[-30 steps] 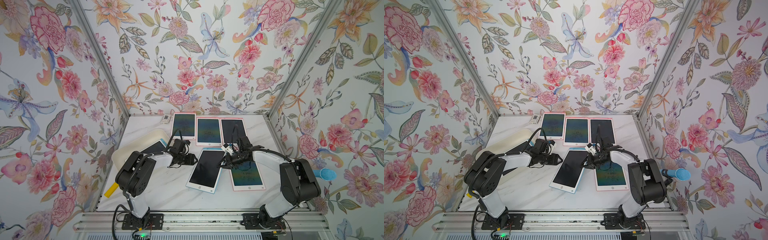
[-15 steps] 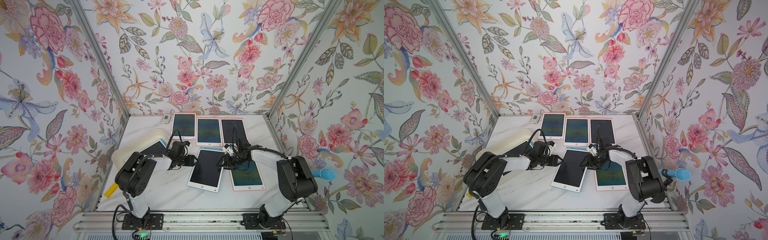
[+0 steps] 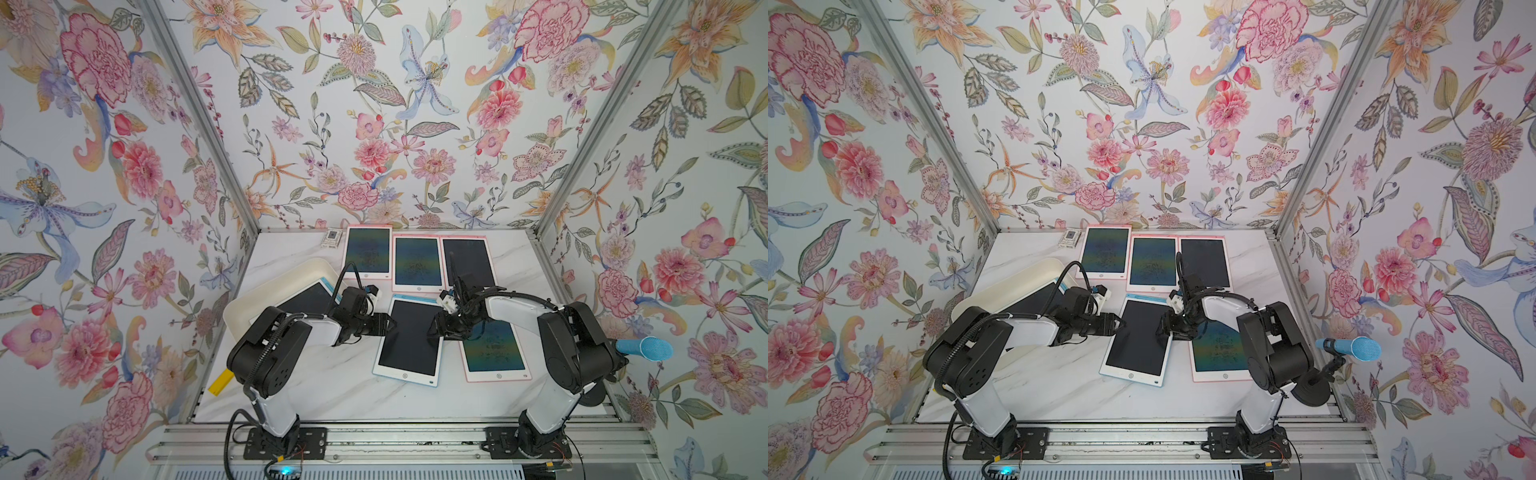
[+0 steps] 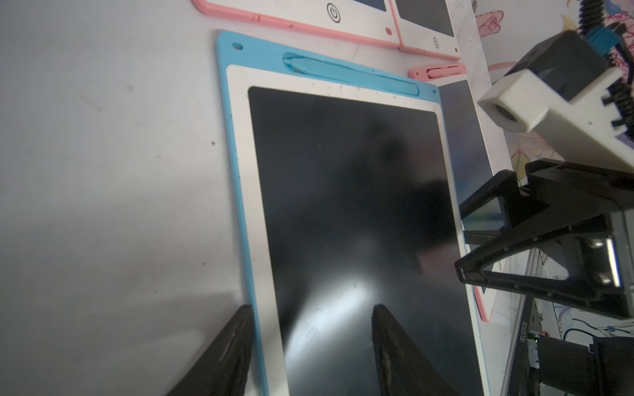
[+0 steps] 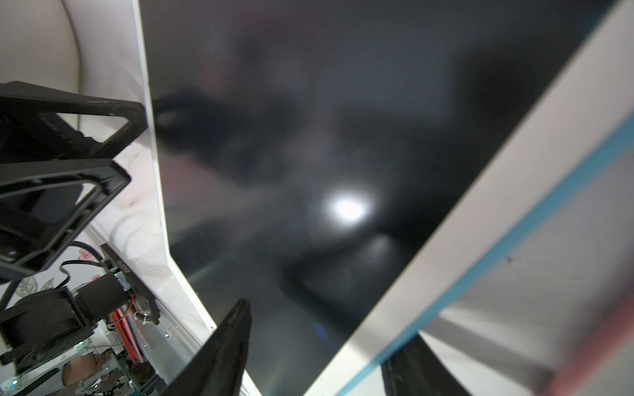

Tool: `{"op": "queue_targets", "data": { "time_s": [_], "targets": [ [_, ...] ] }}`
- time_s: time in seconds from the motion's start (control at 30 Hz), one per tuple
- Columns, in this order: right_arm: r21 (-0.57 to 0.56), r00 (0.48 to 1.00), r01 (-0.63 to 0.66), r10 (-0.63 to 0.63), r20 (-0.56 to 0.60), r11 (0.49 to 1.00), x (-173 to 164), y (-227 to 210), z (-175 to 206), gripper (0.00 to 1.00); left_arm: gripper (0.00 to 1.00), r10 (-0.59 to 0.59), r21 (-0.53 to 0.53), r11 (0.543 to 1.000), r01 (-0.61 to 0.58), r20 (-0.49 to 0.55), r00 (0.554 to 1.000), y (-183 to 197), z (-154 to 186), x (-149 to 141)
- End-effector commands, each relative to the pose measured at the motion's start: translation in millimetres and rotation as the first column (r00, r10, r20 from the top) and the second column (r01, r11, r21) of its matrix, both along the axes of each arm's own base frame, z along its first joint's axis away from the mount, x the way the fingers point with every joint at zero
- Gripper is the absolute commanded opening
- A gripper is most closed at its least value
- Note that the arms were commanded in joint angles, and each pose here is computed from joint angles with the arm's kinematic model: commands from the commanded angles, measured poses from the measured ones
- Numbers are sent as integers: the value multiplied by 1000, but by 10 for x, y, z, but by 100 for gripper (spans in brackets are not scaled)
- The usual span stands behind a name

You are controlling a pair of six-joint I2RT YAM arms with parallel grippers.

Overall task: Take out the writing tablet from the storage box
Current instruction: Place the writing tablet at the center of the board.

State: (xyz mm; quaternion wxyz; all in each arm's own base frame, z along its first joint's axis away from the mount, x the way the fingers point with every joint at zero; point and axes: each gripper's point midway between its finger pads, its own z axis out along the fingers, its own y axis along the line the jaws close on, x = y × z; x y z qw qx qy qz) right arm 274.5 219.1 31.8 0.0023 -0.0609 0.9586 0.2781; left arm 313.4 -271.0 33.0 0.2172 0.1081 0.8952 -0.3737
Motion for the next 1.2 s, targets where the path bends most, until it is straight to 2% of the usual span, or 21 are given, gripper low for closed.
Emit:
{"op": "queue_targets", "data": {
  "time_s": [0.0,0.4,0.7,0.97,1.03,1.17],
  "targets": [
    [-35,1000,-2,2,-1,999,3,36,-36,59,58,8,79,997,5,-171,985,137,-368,-403],
    [-87,1000,14,-13,17,996,57,-29,-35,60,59,10,54,999,-1,-175,985,34,-330,-584],
    [-158,999,32,-26,41,987,144,-149,-81,62,57,23,41,999,-16,-170,985,-54,-311,-448],
    [-207,999,37,-27,47,978,148,-251,-108,65,57,24,53,998,-15,-167,986,-57,-270,-438],
    [-249,998,49,-36,56,967,165,-324,-135,65,57,28,54,998,-19,-165,986,-52,-254,-429],
    [-253,997,47,-31,67,966,168,-321,-107,68,57,41,61,998,-31,-163,986,-40,-243,-415]
  ]
}}
